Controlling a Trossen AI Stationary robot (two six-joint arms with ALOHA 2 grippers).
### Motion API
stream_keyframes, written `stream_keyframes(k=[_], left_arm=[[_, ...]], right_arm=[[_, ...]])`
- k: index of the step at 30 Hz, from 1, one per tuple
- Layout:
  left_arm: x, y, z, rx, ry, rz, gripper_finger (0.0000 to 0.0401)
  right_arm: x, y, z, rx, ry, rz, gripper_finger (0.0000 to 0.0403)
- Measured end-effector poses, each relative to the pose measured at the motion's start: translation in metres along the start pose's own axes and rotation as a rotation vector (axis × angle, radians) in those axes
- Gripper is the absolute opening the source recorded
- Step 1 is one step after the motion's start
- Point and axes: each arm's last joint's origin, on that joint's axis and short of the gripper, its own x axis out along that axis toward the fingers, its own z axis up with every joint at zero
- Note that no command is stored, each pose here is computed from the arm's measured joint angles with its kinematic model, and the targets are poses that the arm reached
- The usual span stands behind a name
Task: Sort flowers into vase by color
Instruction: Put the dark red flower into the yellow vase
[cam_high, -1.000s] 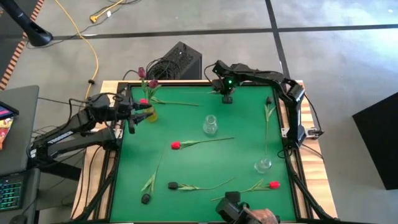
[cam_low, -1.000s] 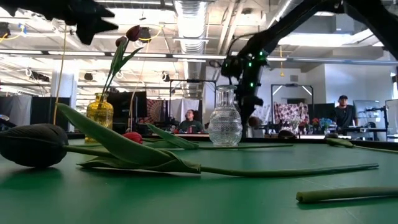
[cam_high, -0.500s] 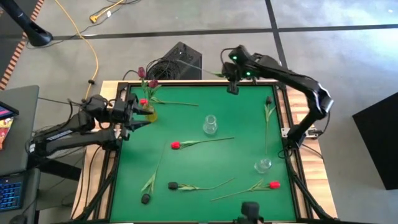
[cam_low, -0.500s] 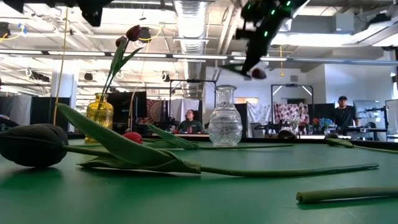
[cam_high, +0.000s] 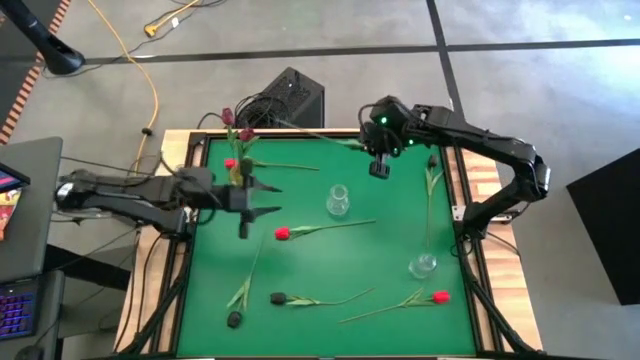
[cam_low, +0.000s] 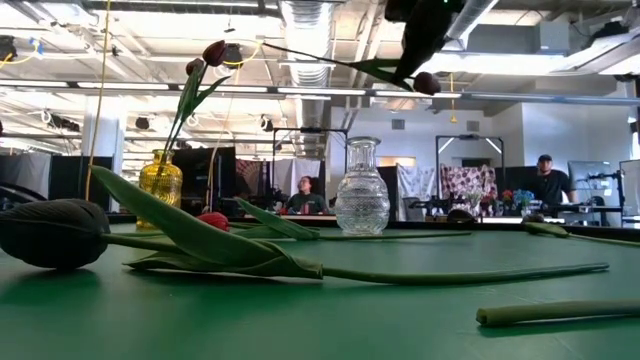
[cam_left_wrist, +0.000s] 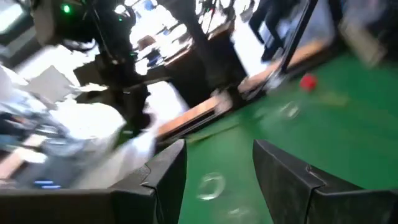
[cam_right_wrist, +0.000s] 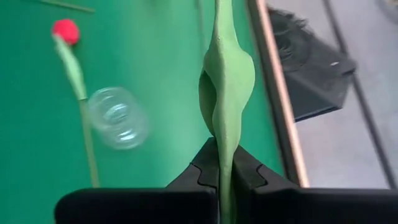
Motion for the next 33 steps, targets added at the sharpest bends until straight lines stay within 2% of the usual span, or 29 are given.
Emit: stream_keyframes(k=[9,14,21,26,33], left_arm=[[0.06,-0.035,0.027,0.504,0.387,0.274,0.0174],[0.094,-0.038,0.027,0.664,0.58,0.356,0.0174],[0.128,-0.025,0.01,0.747,0.748,0.412,0.0174],[0.136,-0.011,-0.003,0.769,0.848,0.447,0.0174],[0.136,-0.003,-0.008,0.754,0.869,0.466,0.0174]], right_arm=[[-0.001,0.026,0.004,-0.002,0.025,0.03,0.0035],[-0.002,0.033,0.006,-0.02,0.019,0.042,0.0033],[-0.002,0.036,0.006,-0.005,0.021,0.048,0.0035],[-0.002,0.038,0.006,-0.008,0.024,0.059,0.0035],[0.001,0.038,0.003,-0.024,0.04,0.064,0.0035]])
